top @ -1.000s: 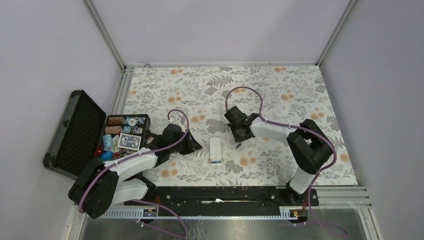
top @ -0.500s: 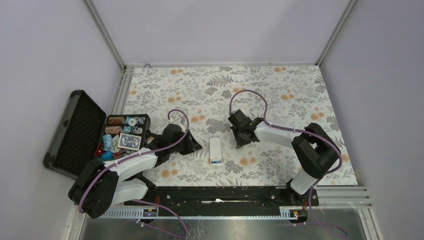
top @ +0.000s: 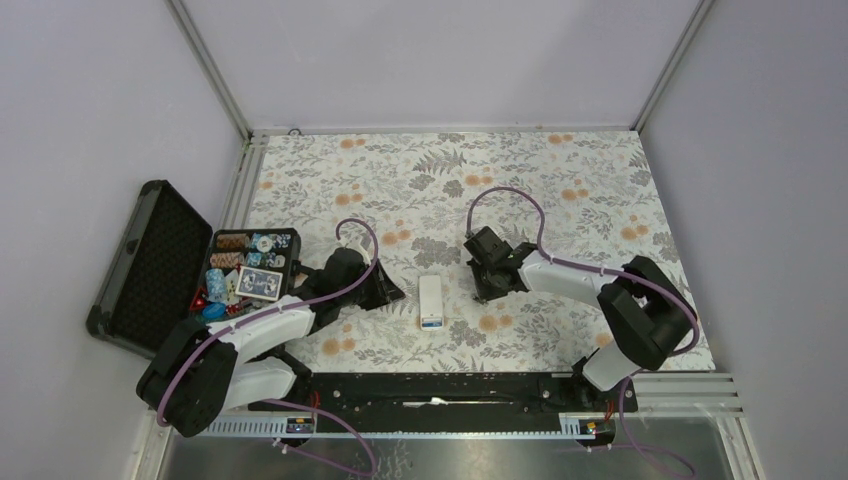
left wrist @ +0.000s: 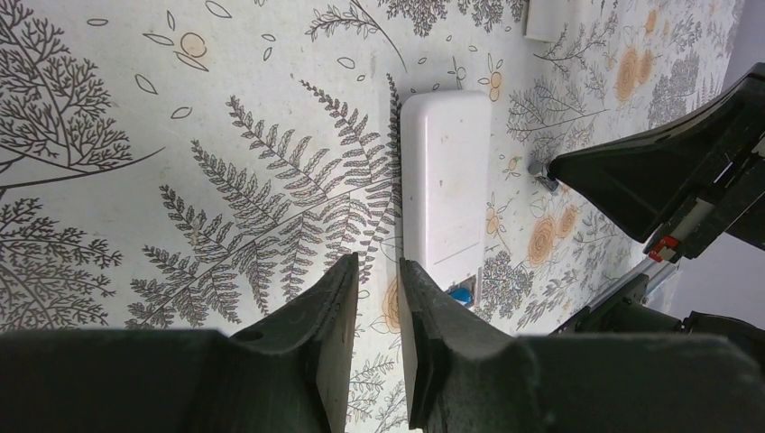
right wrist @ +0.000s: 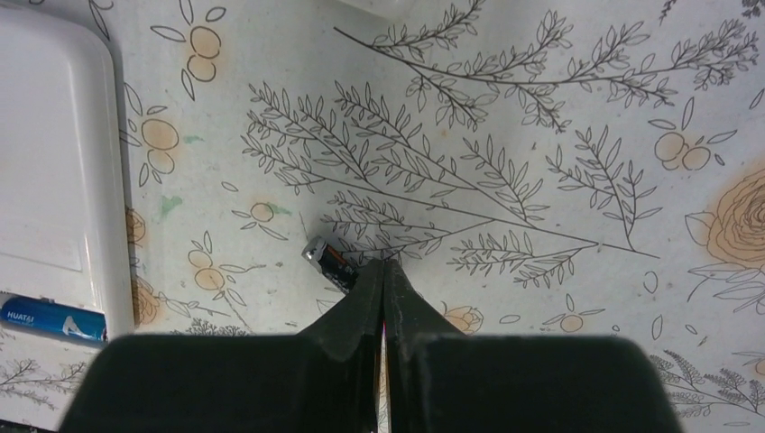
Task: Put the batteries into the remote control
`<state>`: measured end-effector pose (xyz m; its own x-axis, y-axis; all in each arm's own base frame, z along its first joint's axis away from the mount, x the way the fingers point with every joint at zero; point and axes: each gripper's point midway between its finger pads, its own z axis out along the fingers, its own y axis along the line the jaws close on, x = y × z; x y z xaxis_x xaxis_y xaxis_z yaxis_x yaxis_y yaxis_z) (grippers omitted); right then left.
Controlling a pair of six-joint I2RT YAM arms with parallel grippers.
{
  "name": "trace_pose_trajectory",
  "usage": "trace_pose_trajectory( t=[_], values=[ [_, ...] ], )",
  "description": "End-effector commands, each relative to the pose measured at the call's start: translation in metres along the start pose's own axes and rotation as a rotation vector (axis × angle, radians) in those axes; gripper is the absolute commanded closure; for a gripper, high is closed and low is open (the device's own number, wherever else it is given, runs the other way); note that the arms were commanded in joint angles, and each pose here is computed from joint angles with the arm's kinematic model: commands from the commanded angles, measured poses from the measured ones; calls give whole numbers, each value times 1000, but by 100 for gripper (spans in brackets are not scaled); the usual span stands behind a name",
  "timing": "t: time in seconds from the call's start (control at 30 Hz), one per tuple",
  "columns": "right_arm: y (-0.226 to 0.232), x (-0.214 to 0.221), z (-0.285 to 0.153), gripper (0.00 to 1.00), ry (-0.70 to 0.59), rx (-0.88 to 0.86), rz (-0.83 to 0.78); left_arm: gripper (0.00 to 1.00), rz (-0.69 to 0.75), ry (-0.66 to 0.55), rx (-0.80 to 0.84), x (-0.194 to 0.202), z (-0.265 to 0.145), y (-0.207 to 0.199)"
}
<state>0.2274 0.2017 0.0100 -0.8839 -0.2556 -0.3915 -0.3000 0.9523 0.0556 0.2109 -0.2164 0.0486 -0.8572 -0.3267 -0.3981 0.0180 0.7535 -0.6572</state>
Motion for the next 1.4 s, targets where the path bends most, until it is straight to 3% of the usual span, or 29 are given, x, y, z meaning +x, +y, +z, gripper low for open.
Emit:
trace_pose_trajectory(
  t=[0.0,0.3,0.53,1.13,1.37],
  values=[
    [1,2,-15,98,-7,-22,34,73,24,-39,71,-12,-3,-19],
    [2,-12,-38,75,-98,-57,40,73,25,-36,71,-10,-3,-18],
    [9,-5,-35,59,-60,-102,-23,73,25,-32,74,-9,-2,-18],
    [21,12,-12,56,67,-159,-98,72,29,-16,70,-7,1,-16],
    [20,19,-8,62,94,-151,-93,72,24,-7,78,-5,3,-17]
  ],
)
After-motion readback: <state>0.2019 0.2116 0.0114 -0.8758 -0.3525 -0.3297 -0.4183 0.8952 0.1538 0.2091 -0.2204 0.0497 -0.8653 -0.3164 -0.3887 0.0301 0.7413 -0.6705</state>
